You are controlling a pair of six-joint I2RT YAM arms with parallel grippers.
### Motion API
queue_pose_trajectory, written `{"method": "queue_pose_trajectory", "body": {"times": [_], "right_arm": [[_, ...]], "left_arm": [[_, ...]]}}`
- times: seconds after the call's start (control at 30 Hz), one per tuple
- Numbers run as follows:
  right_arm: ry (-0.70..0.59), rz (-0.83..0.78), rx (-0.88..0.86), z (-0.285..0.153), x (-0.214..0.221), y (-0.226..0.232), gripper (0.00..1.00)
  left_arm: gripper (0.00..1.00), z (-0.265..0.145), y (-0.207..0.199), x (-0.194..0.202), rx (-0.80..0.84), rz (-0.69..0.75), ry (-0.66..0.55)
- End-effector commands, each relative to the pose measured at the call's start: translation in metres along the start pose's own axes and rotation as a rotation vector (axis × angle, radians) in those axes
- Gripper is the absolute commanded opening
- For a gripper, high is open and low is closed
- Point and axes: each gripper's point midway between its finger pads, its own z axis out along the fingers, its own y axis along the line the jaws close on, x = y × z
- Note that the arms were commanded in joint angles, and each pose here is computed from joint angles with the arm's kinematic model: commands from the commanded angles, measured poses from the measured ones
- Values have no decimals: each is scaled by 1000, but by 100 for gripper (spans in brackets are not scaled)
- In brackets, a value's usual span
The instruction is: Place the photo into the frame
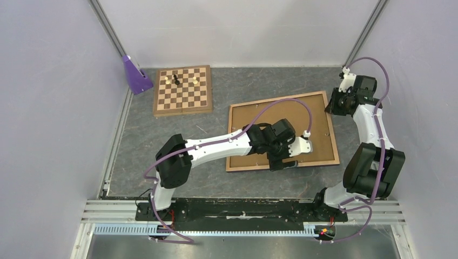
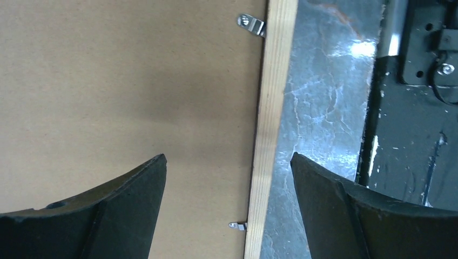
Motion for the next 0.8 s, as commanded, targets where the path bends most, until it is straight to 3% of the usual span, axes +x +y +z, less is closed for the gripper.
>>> {"method": "queue_pose_trajectory", "body": {"times": [0.0,0.27,0.63,0.77], "right_arm": [[-138,-6,-59,-27,-49,20,0],[-135,21,-96,-27,-56,26,0],[-127,30,-115,-23,-52,32,0],[-126,33,-119,-23,-51,34,0]], "left_arm": [[91,-10,11,-28,-156,-21,-51],[92,-21,11,-39,-454,22,-54],[93,-12,4,-49,-689,158,-57],[93,0,-1,-41,-697,168,-52]]}}
